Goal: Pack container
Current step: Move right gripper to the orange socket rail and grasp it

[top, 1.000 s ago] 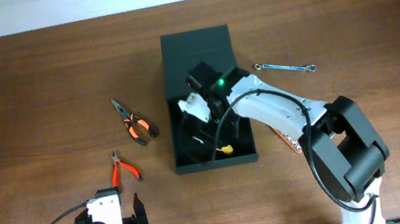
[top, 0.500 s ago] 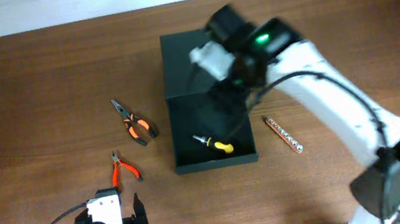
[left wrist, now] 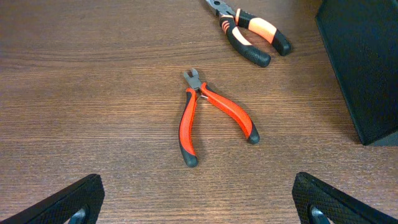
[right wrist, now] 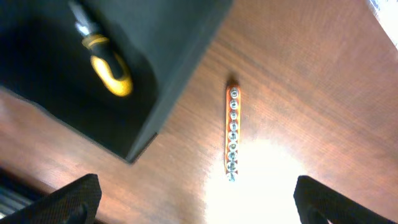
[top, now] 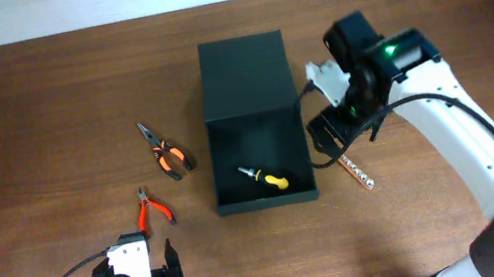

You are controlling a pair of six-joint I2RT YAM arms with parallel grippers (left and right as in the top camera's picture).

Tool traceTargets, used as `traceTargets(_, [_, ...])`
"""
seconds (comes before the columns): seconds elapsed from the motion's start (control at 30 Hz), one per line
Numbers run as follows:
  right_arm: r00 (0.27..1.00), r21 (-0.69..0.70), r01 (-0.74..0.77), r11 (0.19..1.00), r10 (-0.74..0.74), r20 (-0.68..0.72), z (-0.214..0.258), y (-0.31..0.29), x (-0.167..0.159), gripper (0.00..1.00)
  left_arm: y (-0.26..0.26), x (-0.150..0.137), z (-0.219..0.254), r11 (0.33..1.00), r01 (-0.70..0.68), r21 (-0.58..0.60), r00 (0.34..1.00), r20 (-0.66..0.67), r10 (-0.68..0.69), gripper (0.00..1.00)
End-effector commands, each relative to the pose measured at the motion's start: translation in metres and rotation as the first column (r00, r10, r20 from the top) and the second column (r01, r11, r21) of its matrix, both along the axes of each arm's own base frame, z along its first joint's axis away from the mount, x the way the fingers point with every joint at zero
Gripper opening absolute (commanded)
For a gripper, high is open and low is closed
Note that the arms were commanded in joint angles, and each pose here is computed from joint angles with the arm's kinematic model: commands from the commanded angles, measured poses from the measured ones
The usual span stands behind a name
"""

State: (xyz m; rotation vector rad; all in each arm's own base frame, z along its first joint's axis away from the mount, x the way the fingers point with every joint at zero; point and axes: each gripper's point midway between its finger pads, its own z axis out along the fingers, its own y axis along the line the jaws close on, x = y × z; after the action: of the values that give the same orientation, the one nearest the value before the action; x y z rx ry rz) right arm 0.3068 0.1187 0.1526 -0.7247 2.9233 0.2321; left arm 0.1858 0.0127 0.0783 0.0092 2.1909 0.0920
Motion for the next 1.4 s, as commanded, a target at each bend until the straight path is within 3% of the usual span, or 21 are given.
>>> traceTargets(0.0, [0.993,-0.022,0.091,0.996,-0.092,-0.08,-0.033,-0.019,-0.015,0.99,-0.001,0.0,-0.001,1.0,0.015,0.009,1.0,0.004,-0.015,0.99])
traceTargets(0.3, [0.972,-0.041,0.181,0.983,-0.185,-0.142,-0.082,-0.046,-0.03,0.99,-0.001,0.0,-0.001,1.0,0.015,0.009,1.0,0.004,-0.015,0.99])
traceTargets(0.93, [0.972,-0.119,0.18,0.977,-0.195,-0.13,-0.141,-0.059,-0.032,1.0,-0.001,0.0,-0.001,1.0,0.015,0.009,1.0,0.004,-0.015,0.99])
traceTargets(1.23, [0.967,-0.142,0.174,0.974,-0.197,-0.164,-0.158,-0.061,-0.033,0.91,-0.001,0.0,-0.001,1.0,0.015,0.009,1.0,0.004,-0.015,0.99])
traceTargets(1.37, [0.966,-0.145,0.172,0.974,-0.196,-0.171,-0.161,-0.061,-0.033,0.81,-0.001,0.0,-0.001,1.0,0.015,0.009,1.0,0.004,-0.015,0.99])
